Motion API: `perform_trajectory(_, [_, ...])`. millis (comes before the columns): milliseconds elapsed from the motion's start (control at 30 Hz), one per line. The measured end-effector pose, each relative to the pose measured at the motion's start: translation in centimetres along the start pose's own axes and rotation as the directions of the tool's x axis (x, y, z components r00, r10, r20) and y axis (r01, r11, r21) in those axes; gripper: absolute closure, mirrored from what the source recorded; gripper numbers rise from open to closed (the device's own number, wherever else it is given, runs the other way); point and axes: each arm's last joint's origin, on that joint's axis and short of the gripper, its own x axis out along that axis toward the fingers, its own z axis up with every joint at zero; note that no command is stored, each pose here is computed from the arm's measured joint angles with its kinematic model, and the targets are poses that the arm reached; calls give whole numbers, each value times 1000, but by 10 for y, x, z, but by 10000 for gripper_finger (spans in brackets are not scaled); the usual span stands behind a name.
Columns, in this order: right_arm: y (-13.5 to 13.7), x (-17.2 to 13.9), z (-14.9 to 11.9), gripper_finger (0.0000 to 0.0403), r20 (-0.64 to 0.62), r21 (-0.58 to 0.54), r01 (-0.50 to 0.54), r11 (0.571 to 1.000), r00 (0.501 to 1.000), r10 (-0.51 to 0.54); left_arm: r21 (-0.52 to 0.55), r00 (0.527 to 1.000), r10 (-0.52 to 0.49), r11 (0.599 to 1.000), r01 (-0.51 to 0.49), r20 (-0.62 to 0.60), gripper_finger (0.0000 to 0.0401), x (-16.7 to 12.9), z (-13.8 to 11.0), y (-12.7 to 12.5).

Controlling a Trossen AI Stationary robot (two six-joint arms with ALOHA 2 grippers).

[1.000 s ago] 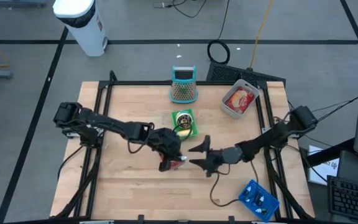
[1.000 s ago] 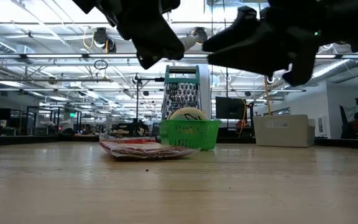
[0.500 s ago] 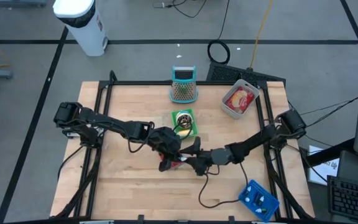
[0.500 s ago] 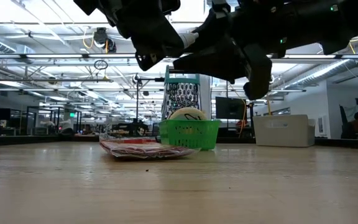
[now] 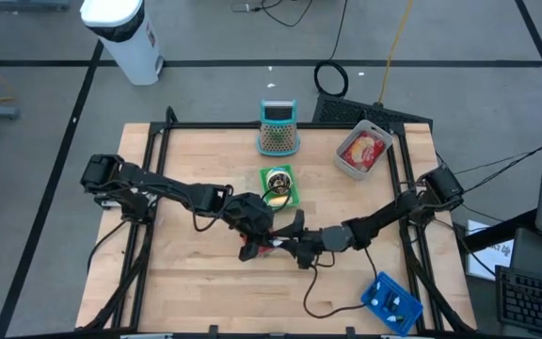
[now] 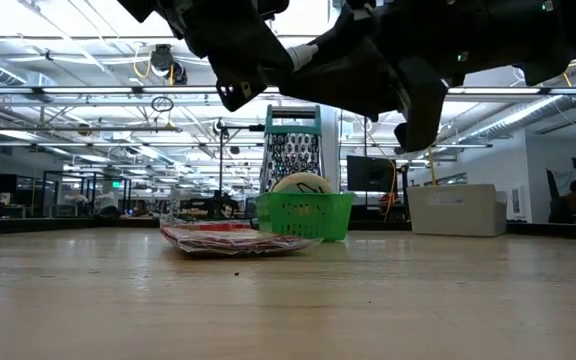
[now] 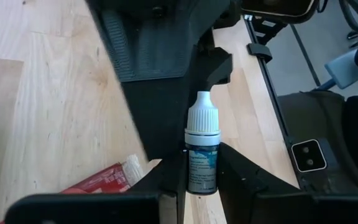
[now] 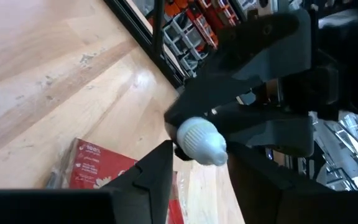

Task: Pick & Place Food Item
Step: Put the brown food coloring bottle into the blue bin

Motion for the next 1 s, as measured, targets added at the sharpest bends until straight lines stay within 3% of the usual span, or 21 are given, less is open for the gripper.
perform_trajectory(300, [4, -4, 11, 241, 63, 9, -3, 1000, 998, 2, -4, 1000, 24, 1000, -24, 0, 334, 0, 0, 2])
perform_trajectory(500, [4, -3, 6, 233, 29, -32, -11, 999, 999, 12, -24, 1000, 19, 1000, -19, -2, 334, 0, 0, 1])
perform_trajectory(1000, [4, -2, 5, 312, 21, -29, -15, 999, 1000, 16, -35, 1000, -10, 999, 10, -10, 334, 0, -1, 1])
